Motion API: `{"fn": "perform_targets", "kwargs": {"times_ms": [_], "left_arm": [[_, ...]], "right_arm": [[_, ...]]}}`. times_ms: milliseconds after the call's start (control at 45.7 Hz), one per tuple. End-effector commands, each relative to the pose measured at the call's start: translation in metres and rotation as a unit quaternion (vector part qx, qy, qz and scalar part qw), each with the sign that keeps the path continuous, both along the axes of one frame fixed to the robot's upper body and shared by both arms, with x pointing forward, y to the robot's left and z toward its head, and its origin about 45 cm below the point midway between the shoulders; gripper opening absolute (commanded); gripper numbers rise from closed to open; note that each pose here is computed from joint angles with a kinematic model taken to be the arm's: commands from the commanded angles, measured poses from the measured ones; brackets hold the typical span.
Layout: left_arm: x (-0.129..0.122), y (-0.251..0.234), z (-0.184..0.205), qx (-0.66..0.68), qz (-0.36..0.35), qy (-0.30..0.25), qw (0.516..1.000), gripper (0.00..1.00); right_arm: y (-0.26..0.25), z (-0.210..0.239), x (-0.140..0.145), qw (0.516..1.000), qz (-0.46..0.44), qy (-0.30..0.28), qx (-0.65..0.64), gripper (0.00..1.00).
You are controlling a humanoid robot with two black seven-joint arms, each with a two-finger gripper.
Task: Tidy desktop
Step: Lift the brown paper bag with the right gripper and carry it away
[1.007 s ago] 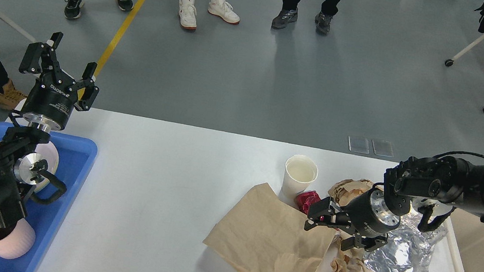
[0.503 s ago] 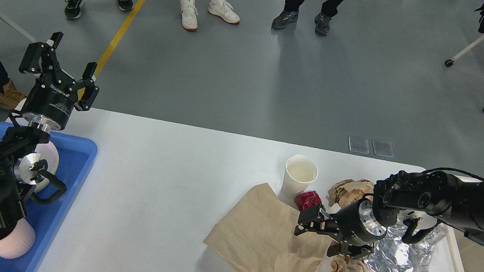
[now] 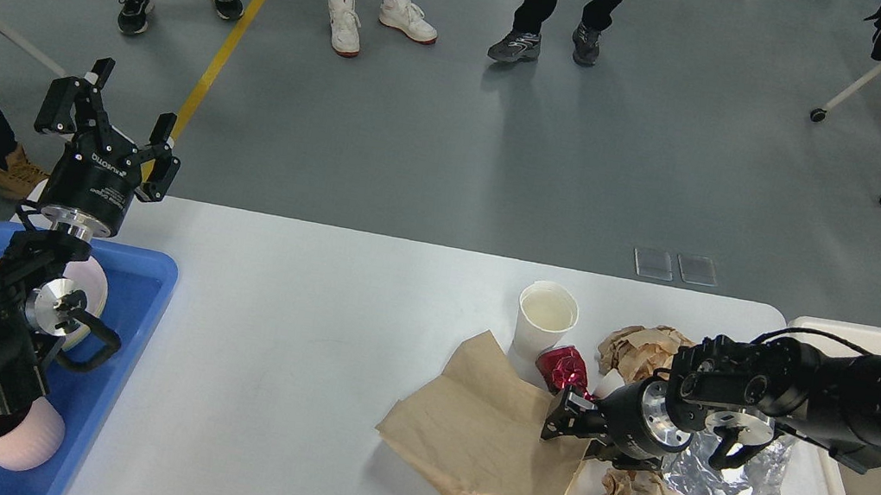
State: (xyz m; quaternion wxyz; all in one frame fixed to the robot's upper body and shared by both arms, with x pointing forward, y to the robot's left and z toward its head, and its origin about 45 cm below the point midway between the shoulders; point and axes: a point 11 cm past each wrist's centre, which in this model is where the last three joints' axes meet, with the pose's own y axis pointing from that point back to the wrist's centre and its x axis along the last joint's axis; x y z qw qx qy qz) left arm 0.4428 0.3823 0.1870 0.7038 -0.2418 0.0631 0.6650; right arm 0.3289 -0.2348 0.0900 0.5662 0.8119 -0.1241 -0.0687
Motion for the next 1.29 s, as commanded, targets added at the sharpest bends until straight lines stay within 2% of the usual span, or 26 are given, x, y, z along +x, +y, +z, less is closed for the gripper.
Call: {"fn": "perform_targets", "kwargs": {"times_ms": [0, 197, 700, 1007, 1138, 1269], "left_arm": [[0.000, 0.000, 0.000, 0.000, 0.000, 0.000, 1.000, 0.96], [0.000, -0.001, 0.000, 0.000, 0.000, 0.000, 1.000, 0.96], [0.000, 0.000, 0.000, 0.000, 0.000, 0.000, 1.000, 0.96], [0.000, 0.000, 0.000, 0.000, 0.001, 0.000, 1.000, 0.96], [0.000, -0.001, 0.000, 0.000, 0.000, 0.000, 1.000, 0.96], [0.000, 0.001, 0.000, 0.001, 0.001, 0.000, 1.000, 0.96]], "right_arm": [[0.004, 0.004, -0.003, 1.000, 0.007, 0.014, 0.006, 0.00], [0.011, 0.029, 0.003, 1.000, 0.011, 0.009, 0.022, 0.00], [0.003, 0.200, 0.043, 0.990, -0.003, -0.079, 0.120, 0.00], [-0.053, 0.323, 0.068, 0.963, -0.048, -0.206, 0.169, 0.00], [-0.082, 0.352, 0.074, 0.949, -0.078, -0.253, 0.173, 0.00], [-0.095, 0.356, 0.078, 0.945, -0.093, -0.266, 0.167, 0.00]]}}
